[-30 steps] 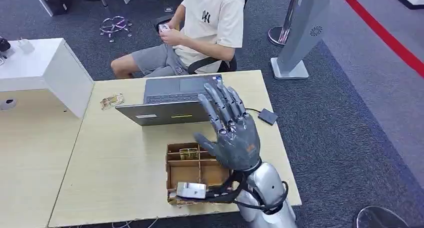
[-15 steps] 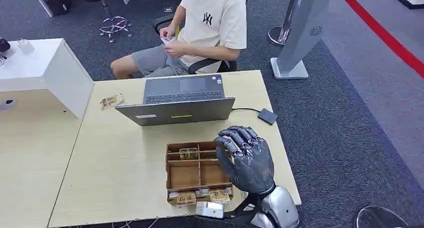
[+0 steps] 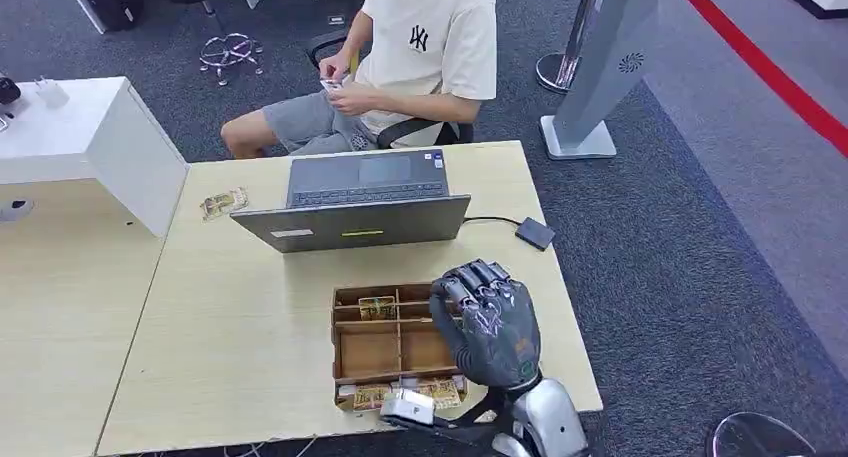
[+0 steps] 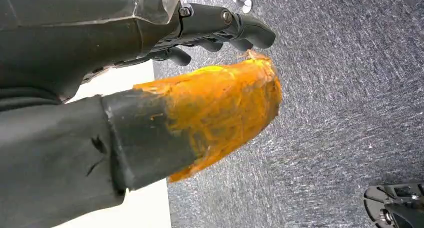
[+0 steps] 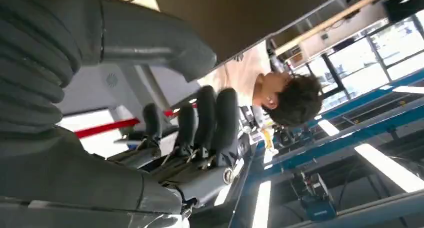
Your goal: Pass the card to the sensor for recognition and then transmit it.
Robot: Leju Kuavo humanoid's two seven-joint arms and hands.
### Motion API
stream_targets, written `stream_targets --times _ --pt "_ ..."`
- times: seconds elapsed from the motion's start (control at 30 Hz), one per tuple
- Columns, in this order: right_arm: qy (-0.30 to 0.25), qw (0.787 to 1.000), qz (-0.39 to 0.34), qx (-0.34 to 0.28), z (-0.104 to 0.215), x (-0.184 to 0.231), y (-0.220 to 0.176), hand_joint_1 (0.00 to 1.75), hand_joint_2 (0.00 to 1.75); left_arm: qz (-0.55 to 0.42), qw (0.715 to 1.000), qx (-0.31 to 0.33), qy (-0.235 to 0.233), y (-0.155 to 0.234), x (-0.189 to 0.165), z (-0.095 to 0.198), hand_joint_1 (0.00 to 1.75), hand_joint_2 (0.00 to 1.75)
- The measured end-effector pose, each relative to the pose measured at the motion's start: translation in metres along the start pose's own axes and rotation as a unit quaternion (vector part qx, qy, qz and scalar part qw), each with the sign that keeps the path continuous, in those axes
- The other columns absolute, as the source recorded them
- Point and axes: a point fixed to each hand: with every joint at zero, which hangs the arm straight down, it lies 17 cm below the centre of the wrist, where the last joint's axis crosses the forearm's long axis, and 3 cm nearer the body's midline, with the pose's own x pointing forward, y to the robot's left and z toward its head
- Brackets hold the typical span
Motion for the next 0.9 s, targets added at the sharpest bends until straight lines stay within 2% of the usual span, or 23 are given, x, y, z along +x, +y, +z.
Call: stream_targets --times 0.1,0.13,0.2,0.3,0.37,0.47,0.53,0.7,0.73,0.9 --pt "-0.003 1.0 -0.001 0.002 0.0 0.002 0.001 0.96 1.75 0.0 1.0 0.0 0.0 0.0 0.0 0.0 0.0 0.0" --pt "-0.009 1.0 -0.002 0.012 0.003 0.006 0.008 1.24 1.75 0.0 1.0 0.0 0.0 0.0 0.0 0.0 0.0 0.0" --pt "-0.016 0.999 -0.007 0.032 0.011 0.011 0.02 1.34 1.75 0.0 1.0 0.0 0.0 0.0 0.0 0.0 0.0 0.0" --pt "-0.032 0.998 -0.007 0.057 0.024 0.017 0.035 1.22 1.75 0.0 1.0 0.0 0.0 0.001 0.0 0.0 0.0 0.0" --pt "-0.022 0.997 -0.005 0.072 0.031 0.015 0.043 0.94 1.75 -0.001 1.0 0.0 0.0 0.001 -0.001 0.0 0.0 0.0" --pt "-0.017 0.996 -0.003 0.083 0.037 0.014 0.048 0.91 1.75 -0.001 1.0 0.001 0.0 0.001 -0.001 0.0 0.0 0.0" --pt "-0.013 0.996 -0.003 0.087 0.04 0.014 0.05 0.8 1.75 -0.001 1.0 0.001 0.001 0.001 -0.001 0.0 0.0 0.0" --pt "-0.011 0.995 -0.003 0.096 0.045 0.014 0.055 0.82 1.75 -0.002 1.0 0.001 0.001 0.002 -0.001 -0.001 0.0 0.0" --pt "-0.01 0.995 -0.003 0.098 0.045 0.013 0.055 0.77 1.75 -0.002 1.0 0.002 0.001 0.003 -0.001 -0.001 0.0 0.0" --pt "-0.002 0.994 -0.003 0.108 0.051 0.011 0.061 0.82 1.75 -0.002 1.0 0.002 0.001 0.003 -0.002 -0.001 0.0 0.0"
